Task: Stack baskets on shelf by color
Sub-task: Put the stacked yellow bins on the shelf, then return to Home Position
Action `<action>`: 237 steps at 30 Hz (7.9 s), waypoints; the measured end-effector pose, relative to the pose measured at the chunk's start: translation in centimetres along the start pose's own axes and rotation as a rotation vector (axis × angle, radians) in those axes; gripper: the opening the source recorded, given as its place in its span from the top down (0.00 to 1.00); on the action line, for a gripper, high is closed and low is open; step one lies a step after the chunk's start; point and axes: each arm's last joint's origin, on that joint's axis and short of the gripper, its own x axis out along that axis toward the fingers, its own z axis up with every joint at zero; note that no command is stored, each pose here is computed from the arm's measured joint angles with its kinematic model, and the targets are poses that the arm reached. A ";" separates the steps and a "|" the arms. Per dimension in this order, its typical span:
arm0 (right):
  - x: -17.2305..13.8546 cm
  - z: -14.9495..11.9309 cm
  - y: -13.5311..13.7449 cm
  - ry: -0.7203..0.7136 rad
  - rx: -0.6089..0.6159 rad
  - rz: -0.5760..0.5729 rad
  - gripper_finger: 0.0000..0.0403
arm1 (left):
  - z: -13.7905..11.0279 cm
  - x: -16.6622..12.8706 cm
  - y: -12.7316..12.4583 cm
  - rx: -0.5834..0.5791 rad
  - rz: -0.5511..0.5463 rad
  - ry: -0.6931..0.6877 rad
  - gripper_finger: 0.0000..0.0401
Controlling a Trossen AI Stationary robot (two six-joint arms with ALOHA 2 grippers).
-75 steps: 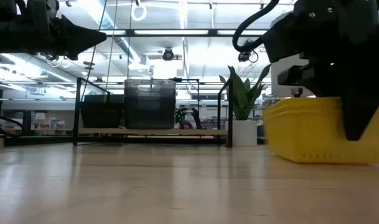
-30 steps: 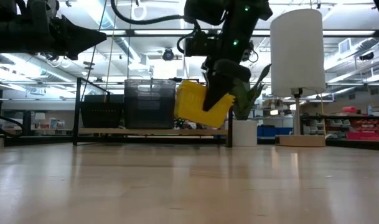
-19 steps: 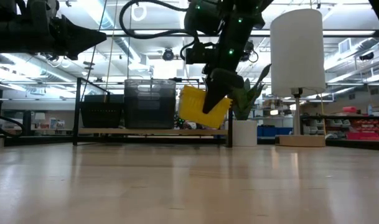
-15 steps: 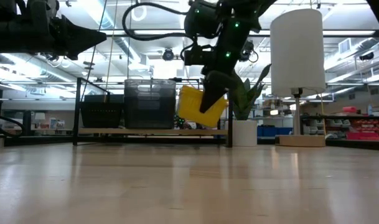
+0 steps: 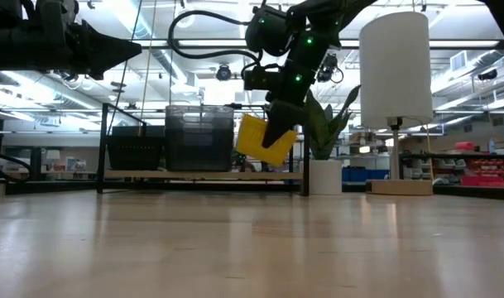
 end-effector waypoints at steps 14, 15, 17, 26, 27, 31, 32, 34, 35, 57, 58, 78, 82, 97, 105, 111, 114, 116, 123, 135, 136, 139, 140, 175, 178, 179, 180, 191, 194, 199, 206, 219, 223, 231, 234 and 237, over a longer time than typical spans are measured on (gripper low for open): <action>0.2 -0.4 -0.6 0.026 0.010 -0.005 0.87 | 0.0 0.0 0.0 0.000 0.000 0.000 0.92; 0.2 -0.4 -0.6 0.029 0.010 -0.006 0.86 | 0.0 0.0 0.0 0.000 0.000 0.000 0.91; 0.2 -0.4 -0.6 0.030 0.008 -0.002 0.84 | 0.0 0.0 0.0 0.000 0.000 0.000 0.91; 0.2 -0.4 -0.6 0.027 0.025 -0.007 0.71 | 0.0 0.0 0.0 0.000 0.000 0.000 0.92; 0.2 -0.4 -0.6 0.028 0.025 -0.007 0.70 | 0.0 0.0 0.0 0.000 0.000 0.000 0.92; 0.2 -0.3 -0.6 0.029 0.023 -0.035 0.68 | 0.0 0.0 0.0 0.000 0.000 0.000 0.93; 0.2 -0.3 -0.6 0.026 0.027 -0.040 0.68 | 0.0 0.0 0.0 0.000 0.000 0.000 0.92; 0.2 -0.2 -0.7 0.019 0.031 -0.049 0.68 | 0.0 0.0 0.0 0.000 0.000 0.000 0.92; 0.2 -0.2 -0.7 0.017 0.032 -0.054 0.68 | 0.0 0.0 0.0 0.000 0.000 0.000 0.91; -0.4 0.1 -0.4 0.011 0.026 -0.066 0.62 | 0.0 0.0 0.0 0.000 0.000 0.000 0.91; -0.6 0.3 -0.6 0.005 0.032 -0.070 0.61 | 0.0 0.0 0.0 0.000 0.000 0.000 0.90; -14.0 -1.1 -4.0 -0.227 0.246 0.129 0.45 | 0.0 0.0 0.0 0.000 0.000 0.000 0.90; -16.3 -3.6 -3.5 -0.328 0.293 0.166 0.45 | 0.0 0.0 0.0 0.000 0.000 0.001 0.90; -13.8 -15.0 3.6 -0.757 0.387 0.220 0.45 | 0.0 0.0 0.0 0.000 0.000 0.000 0.91; -12.2 -19.2 5.8 -0.862 0.460 0.281 0.45 | 0.0 0.0 0.0 0.000 0.000 0.000 0.91; -11.6 -21.0 6.7 -0.929 0.489 0.314 0.45 | 0.0 0.0 0.0 0.000 0.000 0.000 0.93; -11.4 -21.6 7.0 -0.944 0.482 0.331 0.45 | 0.1 -0.1 0.1 -0.004 0.001 -0.009 0.92; -11.2 -22.0 7.1 -0.948 0.487 0.336 0.45 | 0.0 -0.2 0.1 0.002 0.000 0.005 0.91; -10.9 -22.4 7.3 -0.933 0.548 0.371 0.45 | -1.4 -1.2 0.2 0.067 -0.031 0.153 0.90; -10.7 -22.4 7.4 -0.902 0.650 0.406 0.45 | -1.9 -2.2 0.5 0.080 -0.038 0.185 0.92; -10.7 -22.4 7.4 -0.899 0.654 0.407 0.45 | -2.0 -2.2 0.5 0.081 -0.039 0.186 0.92; -10.6 -22.3 7.4 -0.896 0.663 0.398 0.45 | -1.9 -2.2 0.6 0.078 -0.037 0.180 0.91; -10.6 -22.3 7.3 -0.892 0.667 0.389 0.45 | -1.9 -2.2 0.6 0.079 -0.038 0.182 0.90; -10.5 -22.1 6.8 -0.907 0.847 0.288 0.45 | -2.0 -2.2 0.6 0.077 -0.036 0.178 0.92; -10.5 -22.1 6.8 -0.907 0.846 0.288 0.45 | -1.9 -2.2 0.6 0.077 -0.035 0.177 0.92; -10.5 -22.1 6.8 -0.906 0.846 0.288 0.45 | -1.9 -2.2 0.6 0.077 -0.035 0.177 0.92; -10.5 -22.1 6.8 -0.907 0.846 0.288 0.45 | -1.9 -2.2 0.6 0.077 -0.035 0.176 0.92; -10.5 -22.1 6.8 -0.907 0.846 0.288 0.45 | -1.9 -2.2 0.6 0.076 -0.035 0.175 0.90; -10.5 -22.1 6.8 -0.907 0.846 0.288 0.45 | -1.9 -2.2 0.6 0.076 -0.035 0.175 0.91; -10.5 -22.1 6.8 -0.907 0.846 0.288 0.45 | -1.9 -2.2 0.6 0.076 -0.035 0.174 0.93; -10.5 -22.1 6.8 -0.907 0.846 0.288 0.45 | -1.9 -2.2 0.6 0.075 -0.035 0.174 0.91; -10.5 -22.2 6.8 -0.906 0.846 0.288 0.45 | -1.9 -2.2 0.6 0.075 -0.035 0.174 0.92; -10.5 -22.1 6.8 -0.907 0.846 0.288 0.45 | -1.9 -2.2 0.6 0.075 -0.035 0.174 0.93; -10.5 -22.1 6.8 -0.907 0.846 0.288 0.45 | -1.9 -2.2 0.6 0.076 -0.035 0.174 0.91; -10.5 -22.2 6.8 -0.906 0.846 0.288 0.45 | -1.9 -2.2 0.6 0.075 -0.035 0.174 0.90; -10.5 -22.2 6.8 -0.906 0.846 0.288 0.45 | -1.9 -2.2 0.6 0.076 -0.035 0.174 0.91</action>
